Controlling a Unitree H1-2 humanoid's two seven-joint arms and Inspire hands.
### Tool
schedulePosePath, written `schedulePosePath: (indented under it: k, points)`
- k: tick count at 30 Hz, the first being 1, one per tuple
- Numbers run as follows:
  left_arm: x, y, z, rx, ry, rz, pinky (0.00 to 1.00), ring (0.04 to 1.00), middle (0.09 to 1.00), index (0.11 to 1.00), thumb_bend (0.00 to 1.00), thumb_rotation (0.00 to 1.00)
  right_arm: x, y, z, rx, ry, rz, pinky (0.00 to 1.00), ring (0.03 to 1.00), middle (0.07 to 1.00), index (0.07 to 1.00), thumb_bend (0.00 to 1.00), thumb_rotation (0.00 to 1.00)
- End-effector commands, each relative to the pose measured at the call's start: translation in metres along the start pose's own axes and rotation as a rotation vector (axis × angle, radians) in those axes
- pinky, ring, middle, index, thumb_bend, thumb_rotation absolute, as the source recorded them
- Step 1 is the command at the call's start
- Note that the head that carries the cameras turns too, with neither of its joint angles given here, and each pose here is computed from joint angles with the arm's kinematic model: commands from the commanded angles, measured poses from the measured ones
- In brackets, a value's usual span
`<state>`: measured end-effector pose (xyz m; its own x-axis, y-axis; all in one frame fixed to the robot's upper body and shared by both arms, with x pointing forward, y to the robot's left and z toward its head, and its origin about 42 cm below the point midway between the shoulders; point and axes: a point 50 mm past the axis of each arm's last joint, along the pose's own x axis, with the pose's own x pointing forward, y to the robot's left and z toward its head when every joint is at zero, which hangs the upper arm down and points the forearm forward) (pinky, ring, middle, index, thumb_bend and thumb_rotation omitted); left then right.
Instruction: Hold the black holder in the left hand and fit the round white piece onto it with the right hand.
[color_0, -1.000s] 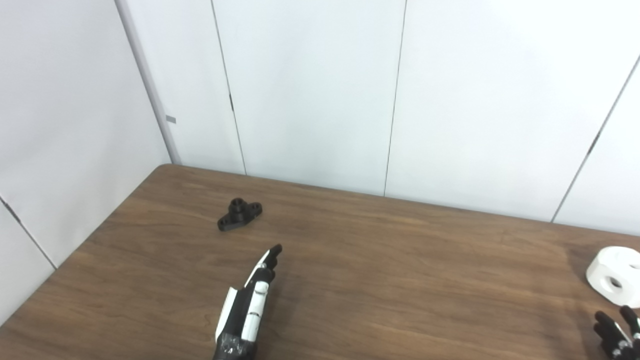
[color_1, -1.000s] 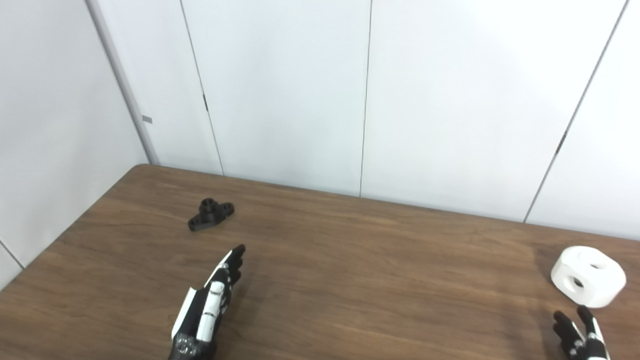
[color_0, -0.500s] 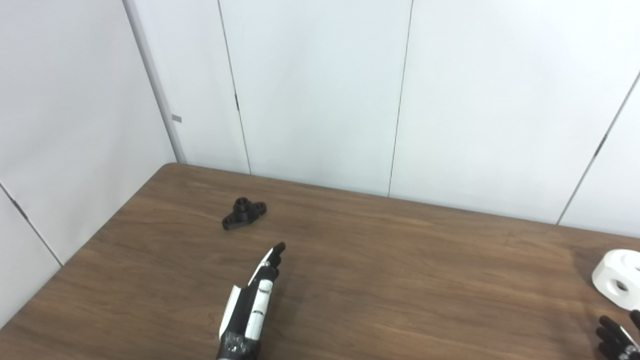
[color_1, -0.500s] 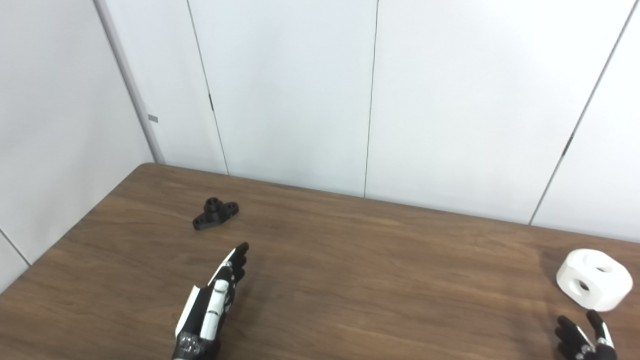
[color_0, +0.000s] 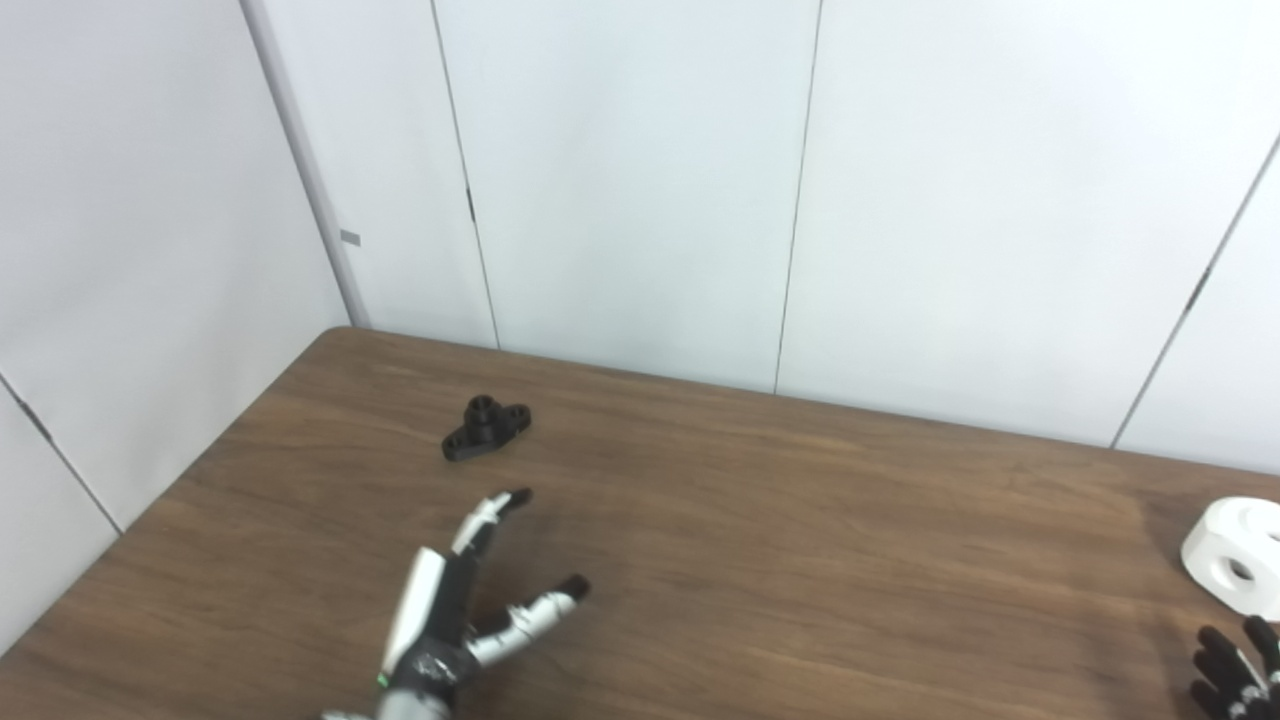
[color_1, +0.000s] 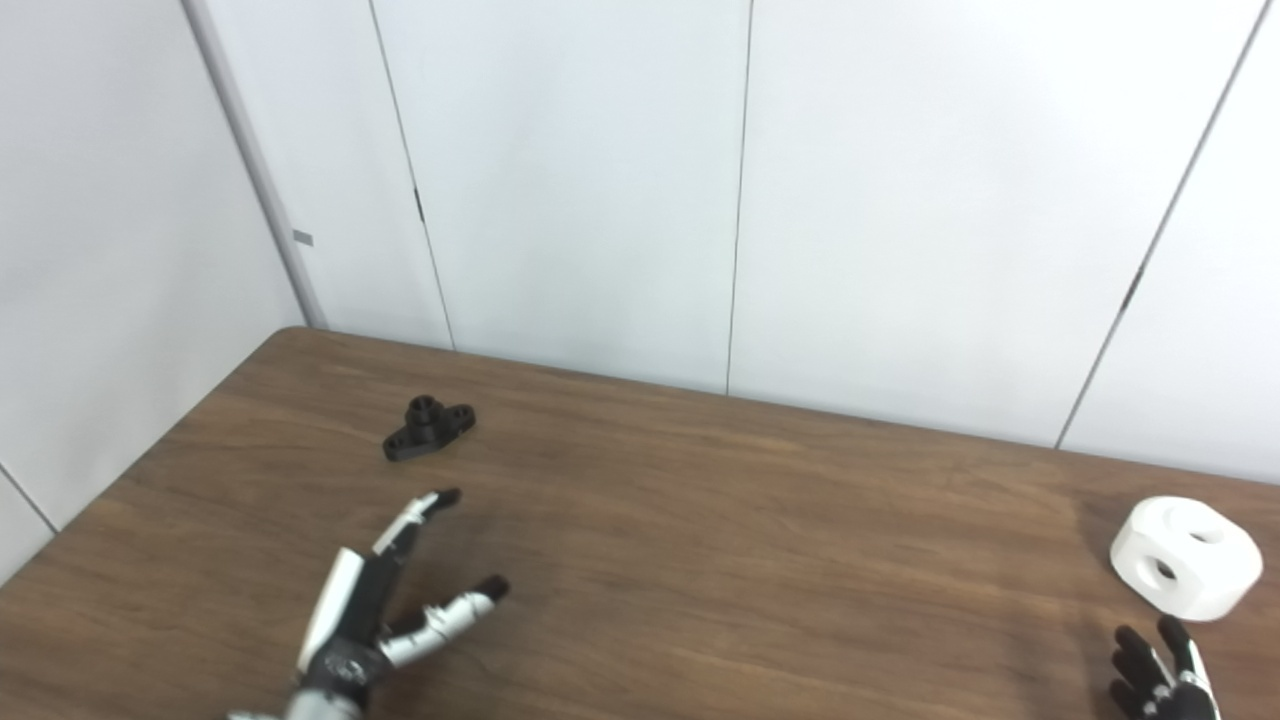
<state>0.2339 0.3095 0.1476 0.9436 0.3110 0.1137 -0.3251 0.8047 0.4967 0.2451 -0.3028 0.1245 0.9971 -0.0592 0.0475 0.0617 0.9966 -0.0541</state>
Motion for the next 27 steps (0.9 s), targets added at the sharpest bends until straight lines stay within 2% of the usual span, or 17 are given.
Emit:
schedulePosePath:
  k: [1,8,17,27]
  points:
    - [0.016,0.017,0.014,0.070,-0.069,0.070,1.00,1.000,0.964,0.863,0.86,0.31,0.006,0.003,0.016,0.000,-0.073,0.001,1.00,0.951,0.935,1.000,0.59,1.00]
    - [0.050,0.046,0.010,0.189,-0.049,0.133,1.00,1.000,0.979,0.834,0.85,0.26,0.007,0.004,0.015,-0.013,-0.074,-0.002,1.00,0.957,0.938,1.000,0.61,1.00]
    - [0.090,0.071,0.004,0.288,0.025,0.196,1.00,1.000,0.967,0.805,0.86,0.29,0.007,0.007,0.016,-0.012,-0.071,-0.002,1.00,0.957,0.938,1.000,0.60,1.00]
    - [0.137,0.077,0.004,0.377,0.078,0.207,1.00,1.000,0.962,0.804,0.85,0.29,0.006,0.009,0.014,0.005,-0.069,0.002,1.00,0.961,0.940,1.000,0.61,1.00]
